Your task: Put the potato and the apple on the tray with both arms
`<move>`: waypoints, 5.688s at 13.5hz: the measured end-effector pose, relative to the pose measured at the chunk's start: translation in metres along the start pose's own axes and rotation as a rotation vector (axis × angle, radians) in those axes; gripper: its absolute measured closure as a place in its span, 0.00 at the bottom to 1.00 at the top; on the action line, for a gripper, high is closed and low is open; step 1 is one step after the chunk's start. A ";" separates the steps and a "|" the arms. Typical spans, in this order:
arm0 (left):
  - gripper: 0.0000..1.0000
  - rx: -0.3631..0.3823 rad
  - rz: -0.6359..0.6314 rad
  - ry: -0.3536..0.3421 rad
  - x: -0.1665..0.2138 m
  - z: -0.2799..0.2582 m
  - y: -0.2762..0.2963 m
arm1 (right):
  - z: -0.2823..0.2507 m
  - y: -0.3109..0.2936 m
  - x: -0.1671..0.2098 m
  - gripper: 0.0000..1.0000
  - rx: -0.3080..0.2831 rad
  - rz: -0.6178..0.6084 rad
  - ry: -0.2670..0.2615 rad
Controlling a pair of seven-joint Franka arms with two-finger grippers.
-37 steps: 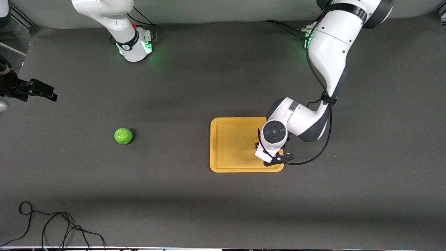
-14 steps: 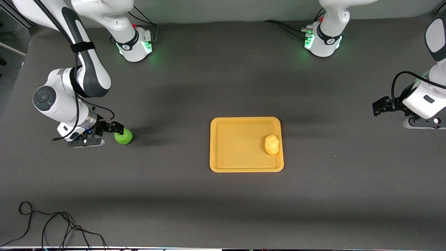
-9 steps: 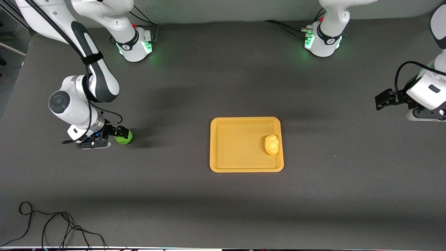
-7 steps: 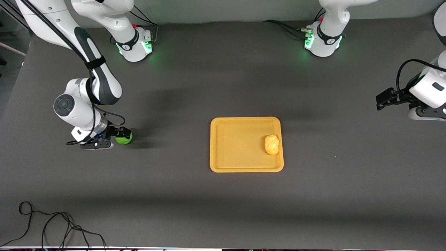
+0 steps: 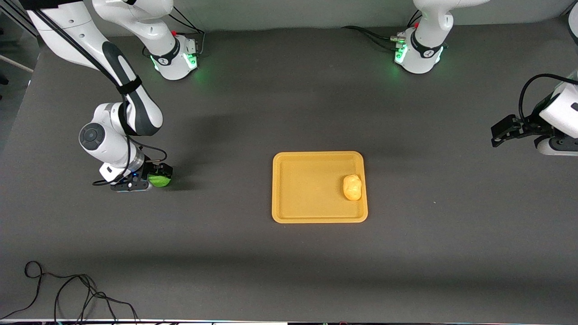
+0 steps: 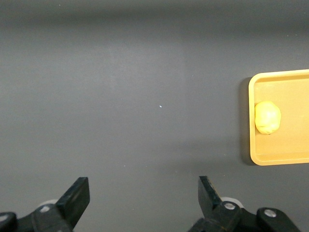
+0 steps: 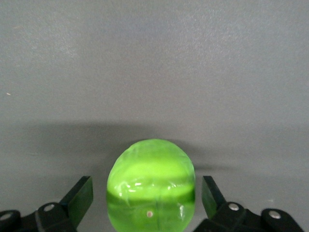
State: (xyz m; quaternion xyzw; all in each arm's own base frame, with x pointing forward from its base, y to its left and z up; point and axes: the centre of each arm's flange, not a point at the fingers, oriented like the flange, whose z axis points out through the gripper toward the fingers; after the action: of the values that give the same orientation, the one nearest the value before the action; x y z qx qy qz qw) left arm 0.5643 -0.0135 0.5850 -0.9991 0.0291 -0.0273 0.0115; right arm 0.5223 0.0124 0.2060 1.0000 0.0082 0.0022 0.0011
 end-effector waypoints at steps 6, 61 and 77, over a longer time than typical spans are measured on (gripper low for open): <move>0.00 -0.011 -0.002 -0.007 0.002 0.004 0.000 | -0.006 0.001 0.004 0.28 0.000 0.002 0.018; 0.00 -0.079 -0.039 -0.035 0.012 0.034 -0.044 | -0.346 -0.193 0.125 0.00 -0.039 0.002 -0.030; 0.00 -0.030 0.003 -0.039 0.013 0.034 -0.032 | -0.393 0.052 0.044 0.00 0.011 0.111 -0.020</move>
State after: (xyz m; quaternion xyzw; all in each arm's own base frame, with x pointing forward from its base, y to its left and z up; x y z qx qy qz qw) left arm 0.5806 0.0188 0.5528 -0.9995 0.0307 -0.0074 -0.0028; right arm 0.5656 -0.0376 0.5998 0.9988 -0.0473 -0.0078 -0.0042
